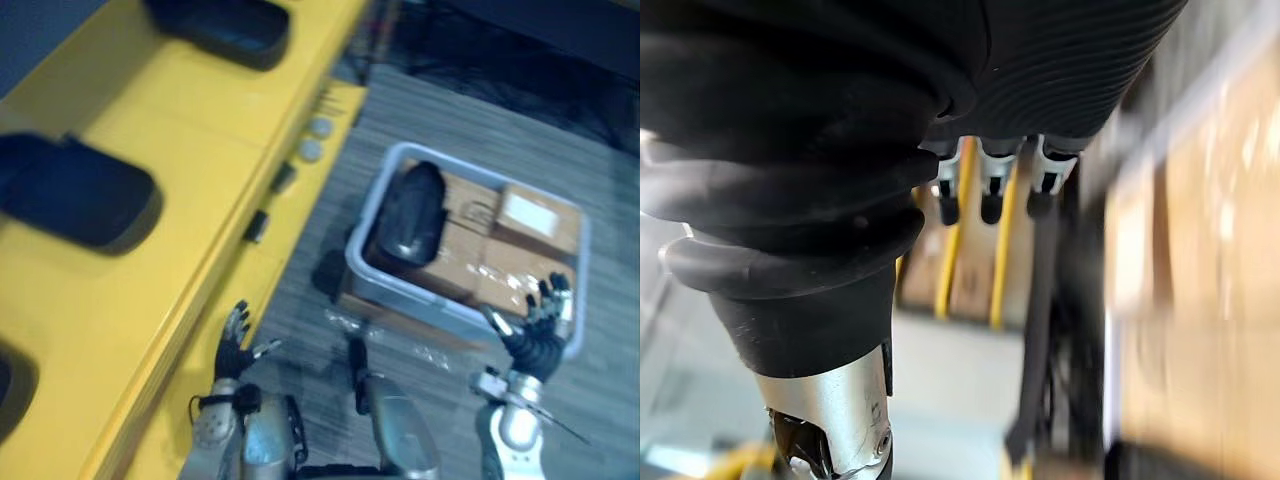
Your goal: Walk over and take plastic housings, then place them on the shelf
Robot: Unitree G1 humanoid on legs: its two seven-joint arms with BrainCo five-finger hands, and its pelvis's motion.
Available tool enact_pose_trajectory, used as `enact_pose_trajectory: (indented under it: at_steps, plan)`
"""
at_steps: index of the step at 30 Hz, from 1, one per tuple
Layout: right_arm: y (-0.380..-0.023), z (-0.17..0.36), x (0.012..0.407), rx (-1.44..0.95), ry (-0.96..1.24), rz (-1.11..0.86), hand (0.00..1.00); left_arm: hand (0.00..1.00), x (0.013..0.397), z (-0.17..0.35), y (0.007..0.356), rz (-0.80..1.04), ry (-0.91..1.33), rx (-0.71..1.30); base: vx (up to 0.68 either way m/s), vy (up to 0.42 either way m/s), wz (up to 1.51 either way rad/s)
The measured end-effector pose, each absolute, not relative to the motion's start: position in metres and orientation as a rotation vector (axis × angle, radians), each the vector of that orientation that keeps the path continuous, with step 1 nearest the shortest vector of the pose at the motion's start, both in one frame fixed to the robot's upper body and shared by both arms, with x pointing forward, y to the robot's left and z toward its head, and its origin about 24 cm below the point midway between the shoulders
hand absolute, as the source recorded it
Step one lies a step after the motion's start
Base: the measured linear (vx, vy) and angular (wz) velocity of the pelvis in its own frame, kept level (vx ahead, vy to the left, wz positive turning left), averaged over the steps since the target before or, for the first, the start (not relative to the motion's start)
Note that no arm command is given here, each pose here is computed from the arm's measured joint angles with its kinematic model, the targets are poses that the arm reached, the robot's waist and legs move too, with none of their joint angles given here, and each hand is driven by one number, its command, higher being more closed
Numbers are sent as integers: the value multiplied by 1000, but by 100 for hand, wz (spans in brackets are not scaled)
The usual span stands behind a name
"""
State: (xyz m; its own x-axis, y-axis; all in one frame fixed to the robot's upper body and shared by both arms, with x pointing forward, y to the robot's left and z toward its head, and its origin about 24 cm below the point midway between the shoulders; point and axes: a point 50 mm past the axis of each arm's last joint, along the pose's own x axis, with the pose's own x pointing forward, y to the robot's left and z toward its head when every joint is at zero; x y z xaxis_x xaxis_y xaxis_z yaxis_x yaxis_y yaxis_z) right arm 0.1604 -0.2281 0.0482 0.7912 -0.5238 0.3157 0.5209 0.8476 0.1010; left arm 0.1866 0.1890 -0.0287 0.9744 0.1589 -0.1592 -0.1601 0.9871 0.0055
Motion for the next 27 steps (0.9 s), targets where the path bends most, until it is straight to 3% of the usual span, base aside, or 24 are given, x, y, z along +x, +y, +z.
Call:
enact_pose_trajectory:
  at_steps: [6, 15, 21, 24, 27]
  plan:
    - [-233, 51, 159, -8, -329, -599, 0, 0, 174, -37, 205, 184, 222, 0, -68, -135, -68]
    - [-266, -3, 141, 46, -17, -762, 0, 0, 173, -54, 195, 241, 288, -157, -3, -51, -27]
    - [-278, 5, 211, 103, -45, -626, 0, 0, 166, -83, 187, 274, 430, -221, -35, -8, 11]
    - [-292, 39, 262, 103, -110, -569, 0, 0, 145, -107, 191, 303, 579, -199, -110, -8, 36]
    - [-309, 94, 311, 52, -181, -509, 0, 0, 140, -111, 196, 324, 592, -204, -175, 8, 47]
